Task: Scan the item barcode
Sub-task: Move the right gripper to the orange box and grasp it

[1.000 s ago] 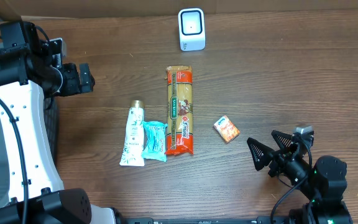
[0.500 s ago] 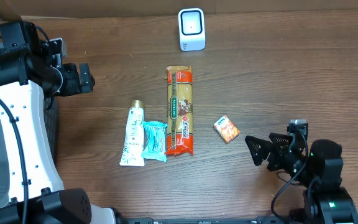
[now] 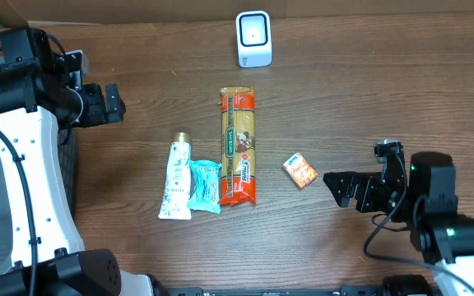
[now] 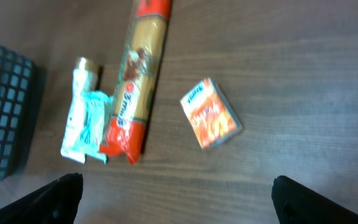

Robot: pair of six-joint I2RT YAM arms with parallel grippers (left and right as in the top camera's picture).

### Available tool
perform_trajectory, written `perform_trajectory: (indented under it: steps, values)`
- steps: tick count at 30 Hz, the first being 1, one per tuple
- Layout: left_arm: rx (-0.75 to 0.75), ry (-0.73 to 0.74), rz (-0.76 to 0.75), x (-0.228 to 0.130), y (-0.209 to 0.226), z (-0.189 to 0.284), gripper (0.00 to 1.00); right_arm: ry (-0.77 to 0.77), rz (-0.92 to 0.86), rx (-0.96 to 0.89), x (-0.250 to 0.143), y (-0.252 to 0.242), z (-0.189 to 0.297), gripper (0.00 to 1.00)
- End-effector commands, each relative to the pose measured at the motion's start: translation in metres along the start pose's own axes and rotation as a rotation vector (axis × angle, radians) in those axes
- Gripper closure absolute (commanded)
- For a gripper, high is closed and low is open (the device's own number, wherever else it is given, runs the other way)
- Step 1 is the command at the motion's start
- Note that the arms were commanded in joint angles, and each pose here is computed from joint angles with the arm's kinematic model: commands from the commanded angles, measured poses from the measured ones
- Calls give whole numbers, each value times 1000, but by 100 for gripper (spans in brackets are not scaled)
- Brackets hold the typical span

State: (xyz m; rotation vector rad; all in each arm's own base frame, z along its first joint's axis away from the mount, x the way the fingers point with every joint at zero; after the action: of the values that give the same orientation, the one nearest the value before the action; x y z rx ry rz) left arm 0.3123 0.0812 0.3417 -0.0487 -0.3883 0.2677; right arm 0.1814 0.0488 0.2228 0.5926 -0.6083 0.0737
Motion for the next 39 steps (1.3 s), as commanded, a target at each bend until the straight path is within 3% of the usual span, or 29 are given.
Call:
perform_trajectory:
  steps: [1, 8, 21, 26, 31, 35, 39]
  values:
    - [-2, -21, -18, 2, -1, 5, 0, 35, 14, 2, 15, 5, 2, 0]
    - [-1, -21, -19, 2, -1, 5, 0, 112, -29, 77, 21, 5, -10, 0]
    - [-1, -21, -19, 2, -1, 5, 0, 65, 20, 111, 33, 8, -14, 4]
    - [-1, -21, -19, 2, -1, 5, 0, 80, 34, 72, 53, 10, -14, 9]
    - [-1, -21, -19, 2, -1, 5, 0, 200, 88, -79, 74, 12, -23, 11]
    - [-2, -21, -19, 2, -1, 5, 0, 298, 144, -181, 80, 12, -38, 0]
    - [-2, -21, -19, 2, -1, 5, 0, 361, 187, -190, 77, 4, -56, 1]
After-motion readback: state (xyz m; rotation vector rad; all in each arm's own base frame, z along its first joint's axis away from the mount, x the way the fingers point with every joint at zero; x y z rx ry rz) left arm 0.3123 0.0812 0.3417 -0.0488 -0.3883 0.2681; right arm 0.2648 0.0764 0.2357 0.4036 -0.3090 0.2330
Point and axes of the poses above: each gripper's point midway between its finger pads, its own z axis back along the fingers, its own y axis along the line the jaws close on, x = y × z, the point moved 10 cm from there along z, back along the fingers, and after that the axes turned 4 degrees about z, right-handed, at the moved point
